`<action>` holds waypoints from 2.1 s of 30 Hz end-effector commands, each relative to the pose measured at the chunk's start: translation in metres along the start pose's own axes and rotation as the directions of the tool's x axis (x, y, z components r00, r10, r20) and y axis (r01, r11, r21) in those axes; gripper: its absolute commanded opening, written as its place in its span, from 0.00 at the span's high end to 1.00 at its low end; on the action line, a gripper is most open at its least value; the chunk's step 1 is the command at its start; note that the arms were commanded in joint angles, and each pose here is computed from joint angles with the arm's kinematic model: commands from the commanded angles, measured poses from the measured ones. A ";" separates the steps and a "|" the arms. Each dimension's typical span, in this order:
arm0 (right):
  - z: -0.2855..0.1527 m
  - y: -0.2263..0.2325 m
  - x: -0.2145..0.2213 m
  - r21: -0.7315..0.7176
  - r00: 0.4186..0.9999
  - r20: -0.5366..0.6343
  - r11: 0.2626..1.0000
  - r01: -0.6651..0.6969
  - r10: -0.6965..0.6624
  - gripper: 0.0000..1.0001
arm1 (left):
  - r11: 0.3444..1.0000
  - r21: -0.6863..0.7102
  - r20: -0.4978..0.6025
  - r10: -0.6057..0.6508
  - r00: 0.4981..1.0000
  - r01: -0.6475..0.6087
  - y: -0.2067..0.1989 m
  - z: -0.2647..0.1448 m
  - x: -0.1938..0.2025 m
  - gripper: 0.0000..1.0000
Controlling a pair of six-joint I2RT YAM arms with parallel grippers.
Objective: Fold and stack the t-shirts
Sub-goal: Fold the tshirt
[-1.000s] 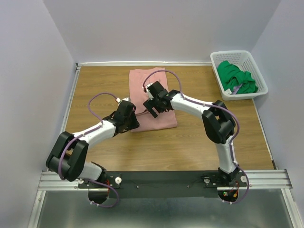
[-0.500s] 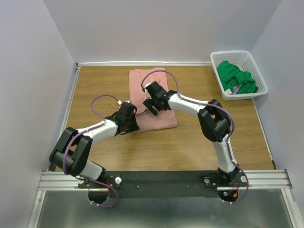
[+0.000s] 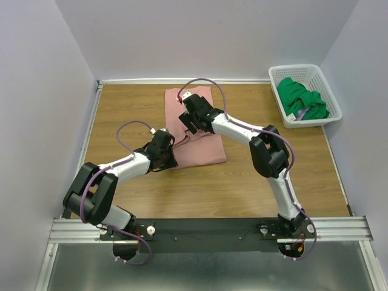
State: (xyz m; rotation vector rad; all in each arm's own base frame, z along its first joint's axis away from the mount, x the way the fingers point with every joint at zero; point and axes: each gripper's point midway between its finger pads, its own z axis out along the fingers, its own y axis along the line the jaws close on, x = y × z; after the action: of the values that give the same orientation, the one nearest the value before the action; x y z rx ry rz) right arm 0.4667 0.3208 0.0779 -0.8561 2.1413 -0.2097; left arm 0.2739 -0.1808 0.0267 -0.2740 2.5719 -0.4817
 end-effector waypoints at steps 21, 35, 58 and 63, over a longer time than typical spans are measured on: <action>-0.039 0.099 -0.003 -0.343 0.971 0.153 0.911 0.228 -0.185 0.00 | 1.000 0.024 0.008 0.013 1.000 -0.013 -0.004 -0.017 0.000 0.79; -0.014 0.101 -0.001 -0.264 0.966 0.127 0.931 0.253 -0.226 0.00 | 0.998 -0.002 -0.012 -0.060 0.998 0.060 0.008 -0.021 0.016 0.82; -0.013 0.010 -0.089 0.044 0.970 0.242 0.999 -0.026 0.015 0.00 | 0.997 0.016 0.071 -0.073 0.995 0.072 0.005 -0.040 0.000 0.83; -0.041 -0.010 -0.079 -0.058 0.956 0.246 0.987 -0.147 0.157 0.01 | 0.998 0.020 0.092 -0.059 0.994 0.057 0.000 -0.035 -0.019 0.83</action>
State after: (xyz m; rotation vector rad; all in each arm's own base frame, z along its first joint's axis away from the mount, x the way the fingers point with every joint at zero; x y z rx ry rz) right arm 0.4815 0.3766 0.1150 -0.8608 1.9582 -0.1216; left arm 0.2531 -0.1668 0.0544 -0.3579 2.5116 -0.5239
